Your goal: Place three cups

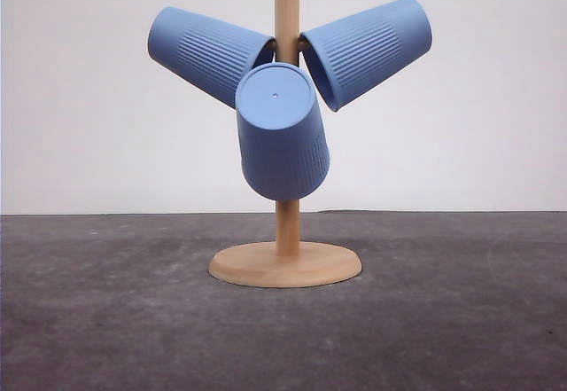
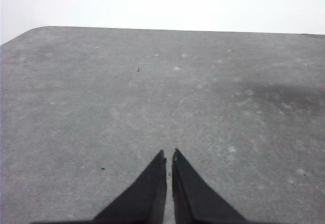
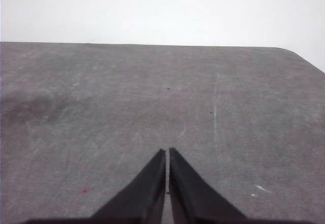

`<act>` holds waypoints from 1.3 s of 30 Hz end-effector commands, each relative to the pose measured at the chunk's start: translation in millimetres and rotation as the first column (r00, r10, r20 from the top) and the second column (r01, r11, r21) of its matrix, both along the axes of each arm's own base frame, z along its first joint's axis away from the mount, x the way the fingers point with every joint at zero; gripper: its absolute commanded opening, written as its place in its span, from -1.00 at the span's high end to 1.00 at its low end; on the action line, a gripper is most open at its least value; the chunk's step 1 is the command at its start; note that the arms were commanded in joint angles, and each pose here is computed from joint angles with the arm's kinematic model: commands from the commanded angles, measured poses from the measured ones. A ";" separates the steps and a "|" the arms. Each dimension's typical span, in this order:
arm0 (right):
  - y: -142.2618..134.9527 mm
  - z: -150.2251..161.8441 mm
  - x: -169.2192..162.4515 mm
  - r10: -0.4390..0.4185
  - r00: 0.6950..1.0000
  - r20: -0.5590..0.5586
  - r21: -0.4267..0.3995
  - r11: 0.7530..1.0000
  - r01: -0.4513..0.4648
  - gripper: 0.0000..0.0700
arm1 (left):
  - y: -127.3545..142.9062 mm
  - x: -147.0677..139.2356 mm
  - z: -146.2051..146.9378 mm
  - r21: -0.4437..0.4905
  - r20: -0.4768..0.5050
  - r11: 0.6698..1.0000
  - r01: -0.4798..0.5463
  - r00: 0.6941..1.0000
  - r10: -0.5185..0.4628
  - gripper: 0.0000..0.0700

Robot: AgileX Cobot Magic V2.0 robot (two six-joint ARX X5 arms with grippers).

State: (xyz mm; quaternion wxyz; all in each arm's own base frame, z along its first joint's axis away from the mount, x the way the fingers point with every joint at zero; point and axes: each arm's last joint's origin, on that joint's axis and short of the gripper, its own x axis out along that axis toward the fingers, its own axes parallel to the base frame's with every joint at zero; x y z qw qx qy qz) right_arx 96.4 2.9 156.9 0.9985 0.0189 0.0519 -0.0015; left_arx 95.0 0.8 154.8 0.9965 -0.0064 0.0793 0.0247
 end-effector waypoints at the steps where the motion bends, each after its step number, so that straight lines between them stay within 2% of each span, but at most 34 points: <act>1: 0.0 0.6 0.3 -0.002 1.000 0.010 0.014 1.000 0.002 0.98 | 0.3 0.6 -5.2 0.007 -0.017 1.000 -0.004 1.000 0.004 1.00; 39: 0.0 0.6 0.3 -0.002 1.000 0.010 0.014 1.000 0.002 0.98 | 0.3 0.6 -5.2 0.007 -0.017 1.000 -0.004 1.000 0.004 1.00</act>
